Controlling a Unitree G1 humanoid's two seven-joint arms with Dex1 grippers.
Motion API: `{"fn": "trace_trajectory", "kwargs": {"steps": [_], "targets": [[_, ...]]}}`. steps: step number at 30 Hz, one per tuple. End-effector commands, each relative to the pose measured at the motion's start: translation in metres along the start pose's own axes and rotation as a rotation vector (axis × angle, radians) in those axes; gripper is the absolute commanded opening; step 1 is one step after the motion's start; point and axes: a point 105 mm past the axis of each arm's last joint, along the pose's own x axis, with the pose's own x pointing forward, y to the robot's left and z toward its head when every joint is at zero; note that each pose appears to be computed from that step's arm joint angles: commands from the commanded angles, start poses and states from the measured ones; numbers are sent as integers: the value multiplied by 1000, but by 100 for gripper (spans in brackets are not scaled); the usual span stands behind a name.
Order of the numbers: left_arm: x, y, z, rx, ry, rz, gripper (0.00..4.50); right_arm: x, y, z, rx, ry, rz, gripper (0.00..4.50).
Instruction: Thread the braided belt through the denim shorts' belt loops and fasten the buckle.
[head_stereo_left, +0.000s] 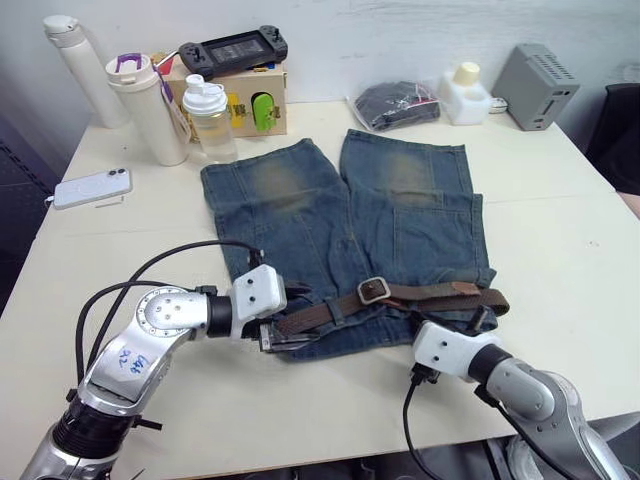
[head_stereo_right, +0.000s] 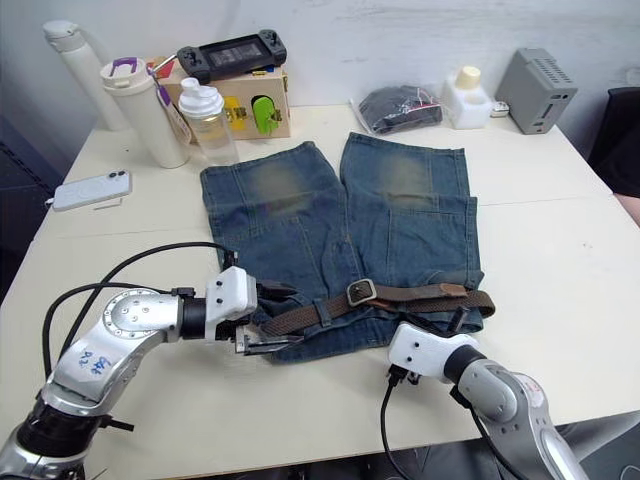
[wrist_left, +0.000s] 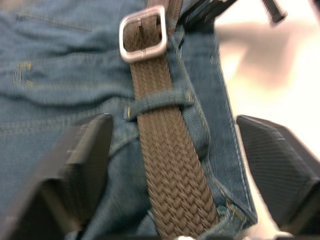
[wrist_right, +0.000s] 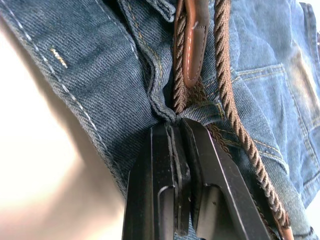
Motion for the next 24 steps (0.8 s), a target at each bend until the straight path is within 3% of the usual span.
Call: {"fn": "trace_trajectory", "kwargs": {"steps": [1, 5, 13, 24], "targets": [[3, 6, -11, 89, 63, 67, 416, 3, 7, 10, 6, -38, 30, 0], [-2, 22, -22, 138, 130, 159, 416, 2, 6, 9, 8, -36, 29, 0], [-18, 26, -14, 36, 58, 205, 416, 3, 10, 8, 13, -32, 36, 0], [-22, 29, -15, 4, 51, 225, 416, 2, 14, 7, 19, -29, 42, 0]]}}
